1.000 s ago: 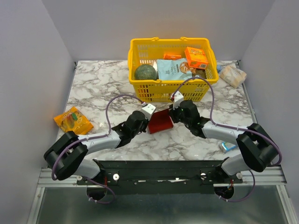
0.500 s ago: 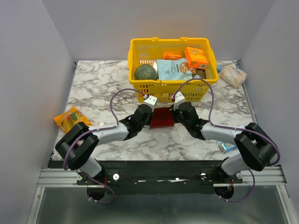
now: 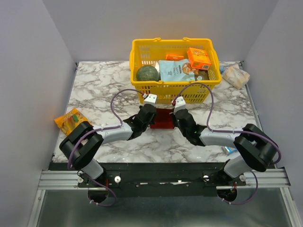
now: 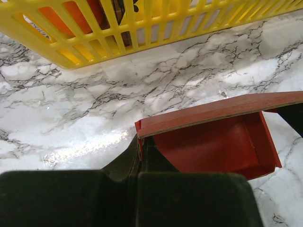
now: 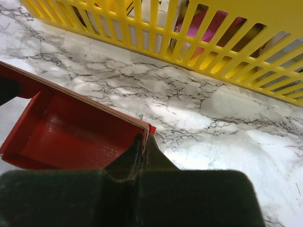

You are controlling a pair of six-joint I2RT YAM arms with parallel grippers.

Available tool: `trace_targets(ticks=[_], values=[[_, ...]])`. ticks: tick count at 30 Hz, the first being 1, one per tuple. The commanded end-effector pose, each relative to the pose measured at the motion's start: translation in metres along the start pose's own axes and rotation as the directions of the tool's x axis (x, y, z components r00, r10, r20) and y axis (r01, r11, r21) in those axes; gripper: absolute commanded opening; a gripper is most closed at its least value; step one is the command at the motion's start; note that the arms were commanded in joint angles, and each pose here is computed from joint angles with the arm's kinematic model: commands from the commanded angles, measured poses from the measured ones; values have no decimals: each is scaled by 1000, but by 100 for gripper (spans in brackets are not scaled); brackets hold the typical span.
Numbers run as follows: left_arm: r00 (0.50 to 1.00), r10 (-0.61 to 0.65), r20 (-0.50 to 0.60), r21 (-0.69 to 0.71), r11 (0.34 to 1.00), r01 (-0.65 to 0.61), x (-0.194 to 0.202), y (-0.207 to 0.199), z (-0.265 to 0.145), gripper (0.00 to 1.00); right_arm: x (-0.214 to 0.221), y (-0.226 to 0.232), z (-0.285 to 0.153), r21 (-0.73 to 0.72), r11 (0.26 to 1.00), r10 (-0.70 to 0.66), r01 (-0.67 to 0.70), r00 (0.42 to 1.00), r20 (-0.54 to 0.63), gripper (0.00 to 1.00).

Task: Fold the paper box

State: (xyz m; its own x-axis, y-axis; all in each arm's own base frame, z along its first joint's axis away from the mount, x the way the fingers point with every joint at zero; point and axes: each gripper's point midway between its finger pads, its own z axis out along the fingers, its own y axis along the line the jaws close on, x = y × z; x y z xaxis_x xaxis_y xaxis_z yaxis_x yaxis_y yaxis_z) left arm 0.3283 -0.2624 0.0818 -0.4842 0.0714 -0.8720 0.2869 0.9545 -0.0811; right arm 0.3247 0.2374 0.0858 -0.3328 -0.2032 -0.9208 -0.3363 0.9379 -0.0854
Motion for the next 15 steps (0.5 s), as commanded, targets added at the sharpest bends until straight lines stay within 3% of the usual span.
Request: trace_targets(ticks=[1, 15], values=[[997, -72, 37, 84, 994, 68, -11, -29, 3, 0, -10, 14, 2, -16, 996, 86, -86, 995, 51, 1], [996, -83, 20, 82, 993, 81, 40, -28, -4, 0, 19, 15, -4, 41, 990, 133, -133, 991, -15, 1]])
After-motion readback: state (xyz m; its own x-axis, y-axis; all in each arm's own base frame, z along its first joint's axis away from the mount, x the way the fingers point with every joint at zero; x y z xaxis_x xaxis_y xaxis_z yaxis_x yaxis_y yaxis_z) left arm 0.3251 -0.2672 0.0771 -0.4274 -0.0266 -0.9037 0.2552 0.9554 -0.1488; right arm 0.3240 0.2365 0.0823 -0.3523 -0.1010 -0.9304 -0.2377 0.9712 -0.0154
